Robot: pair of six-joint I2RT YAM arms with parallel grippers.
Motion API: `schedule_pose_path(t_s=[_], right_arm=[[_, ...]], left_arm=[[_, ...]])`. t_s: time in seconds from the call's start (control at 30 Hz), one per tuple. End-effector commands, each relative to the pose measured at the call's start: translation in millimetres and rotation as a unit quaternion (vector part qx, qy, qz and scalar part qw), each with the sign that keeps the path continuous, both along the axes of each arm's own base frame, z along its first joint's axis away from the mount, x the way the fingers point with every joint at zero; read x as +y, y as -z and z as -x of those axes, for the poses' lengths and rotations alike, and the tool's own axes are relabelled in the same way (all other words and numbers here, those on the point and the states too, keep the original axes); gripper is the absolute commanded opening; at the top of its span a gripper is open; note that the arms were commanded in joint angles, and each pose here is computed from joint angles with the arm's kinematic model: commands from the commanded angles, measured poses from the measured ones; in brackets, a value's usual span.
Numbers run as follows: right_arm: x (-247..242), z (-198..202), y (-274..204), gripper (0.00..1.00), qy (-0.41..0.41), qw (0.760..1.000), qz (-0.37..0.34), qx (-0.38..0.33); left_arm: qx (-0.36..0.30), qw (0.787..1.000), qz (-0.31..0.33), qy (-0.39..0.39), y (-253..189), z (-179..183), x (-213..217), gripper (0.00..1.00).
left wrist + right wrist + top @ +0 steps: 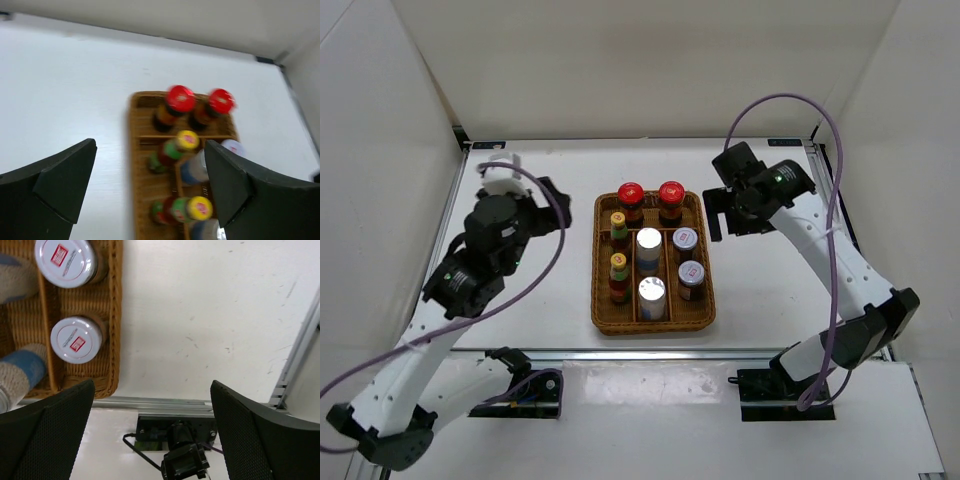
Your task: Organize the condiment bottles
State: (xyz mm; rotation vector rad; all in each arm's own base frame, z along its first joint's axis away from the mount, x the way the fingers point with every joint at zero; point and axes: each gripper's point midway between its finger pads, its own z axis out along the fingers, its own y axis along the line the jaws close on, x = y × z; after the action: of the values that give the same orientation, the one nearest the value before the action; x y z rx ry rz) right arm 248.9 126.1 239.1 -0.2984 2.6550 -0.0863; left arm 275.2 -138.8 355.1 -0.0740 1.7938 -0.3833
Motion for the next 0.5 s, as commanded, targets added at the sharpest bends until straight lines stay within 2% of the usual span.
schedule_pose_path(t_s=[0.0, 0.07, 0.13, 0.2, 0.3, 0.43, 0.47], right_arm=[[-20.9, -9.3, -29.5, 1.00, 0.035, 0.998, 0.034, -0.041], [-21.9, -10.3, -40.3, 1.00, 0.055, 0.997, 0.027, -0.051], [-20.1, -11.5, -50.7, 1.00, 0.065, 0.996, 0.013, -0.064], [-18.5, -10.7, -50.2, 1.00, 0.063, 0.996, 0.009, -0.061], [-23.1, -11.1, -53.7, 1.00, 0.068, 0.995, 0.015, -0.072], [-26.8, -8.6, -59.1, 1.00, 0.075, 0.994, 0.014, -0.079], [-26.8, -8.6, -59.1, 1.00, 0.075, 0.994, 0.014, -0.079]], left_arm=[[0.061, 0.991, -0.056, -0.102, 29.9, 12.7, 67.0, 0.99], [0.081, 0.983, -0.073, -0.149, 33.0, 10.7, 91.5, 0.99], [0.131, 0.969, -0.116, -0.175, 52.3, 15.9, 109.4, 0.99], [0.149, 0.957, -0.106, -0.223, 59.8, 17.4, 126.3, 0.99], [0.122, 0.947, -0.076, -0.288, 55.2, 20.9, 144.5, 0.99], [0.071, 0.913, -0.051, -0.398, 49.9, 35.8, 180.2, 0.99], [0.065, 0.911, -0.049, -0.404, 50.7, 36.1, 182.2, 0.99]])
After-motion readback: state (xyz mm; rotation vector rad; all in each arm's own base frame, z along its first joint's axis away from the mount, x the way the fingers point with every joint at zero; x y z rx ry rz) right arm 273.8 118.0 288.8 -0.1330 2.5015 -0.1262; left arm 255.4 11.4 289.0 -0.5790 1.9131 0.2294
